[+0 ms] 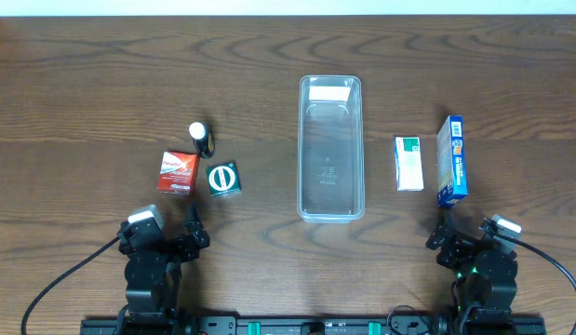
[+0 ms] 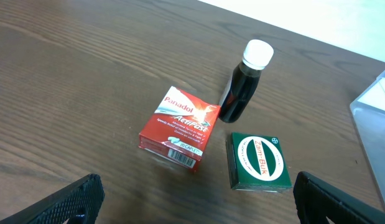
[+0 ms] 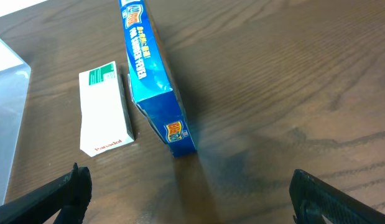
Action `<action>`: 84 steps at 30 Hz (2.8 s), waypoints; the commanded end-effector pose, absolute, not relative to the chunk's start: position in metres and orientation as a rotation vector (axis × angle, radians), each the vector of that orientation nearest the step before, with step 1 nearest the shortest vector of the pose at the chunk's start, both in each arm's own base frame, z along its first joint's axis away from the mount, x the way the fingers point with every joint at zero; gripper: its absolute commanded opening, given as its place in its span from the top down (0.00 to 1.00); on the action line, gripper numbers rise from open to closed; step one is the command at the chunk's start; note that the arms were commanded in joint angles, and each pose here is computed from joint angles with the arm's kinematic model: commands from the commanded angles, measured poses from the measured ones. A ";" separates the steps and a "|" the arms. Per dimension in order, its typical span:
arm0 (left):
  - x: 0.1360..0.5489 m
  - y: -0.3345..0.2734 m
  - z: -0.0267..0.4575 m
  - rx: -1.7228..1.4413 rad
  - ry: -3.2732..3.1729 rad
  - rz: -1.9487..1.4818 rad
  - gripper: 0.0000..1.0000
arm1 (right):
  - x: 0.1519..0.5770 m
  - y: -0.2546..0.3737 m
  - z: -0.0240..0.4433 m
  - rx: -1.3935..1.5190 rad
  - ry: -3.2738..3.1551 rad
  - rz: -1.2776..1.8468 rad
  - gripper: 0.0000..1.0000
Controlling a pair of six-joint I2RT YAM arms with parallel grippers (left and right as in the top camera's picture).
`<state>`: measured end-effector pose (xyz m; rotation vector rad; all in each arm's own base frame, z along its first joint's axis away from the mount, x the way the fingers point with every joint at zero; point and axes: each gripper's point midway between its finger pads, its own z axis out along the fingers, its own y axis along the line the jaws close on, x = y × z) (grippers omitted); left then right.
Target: Pack container
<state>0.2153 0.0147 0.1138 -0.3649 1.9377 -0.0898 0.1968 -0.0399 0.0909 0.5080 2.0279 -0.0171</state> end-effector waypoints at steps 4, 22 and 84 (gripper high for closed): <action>0.215 0.016 0.106 -0.356 1.952 -0.072 0.02 | 0.197 -0.041 0.091 0.496 2.026 -0.029 0.01; 0.215 0.016 0.106 -0.356 1.952 -0.072 0.02 | 0.197 -0.041 0.091 0.496 2.026 -0.029 0.01; 0.215 0.016 0.106 -0.356 1.952 -0.072 0.02 | 0.341 0.010 0.159 0.101 2.732 0.161 0.03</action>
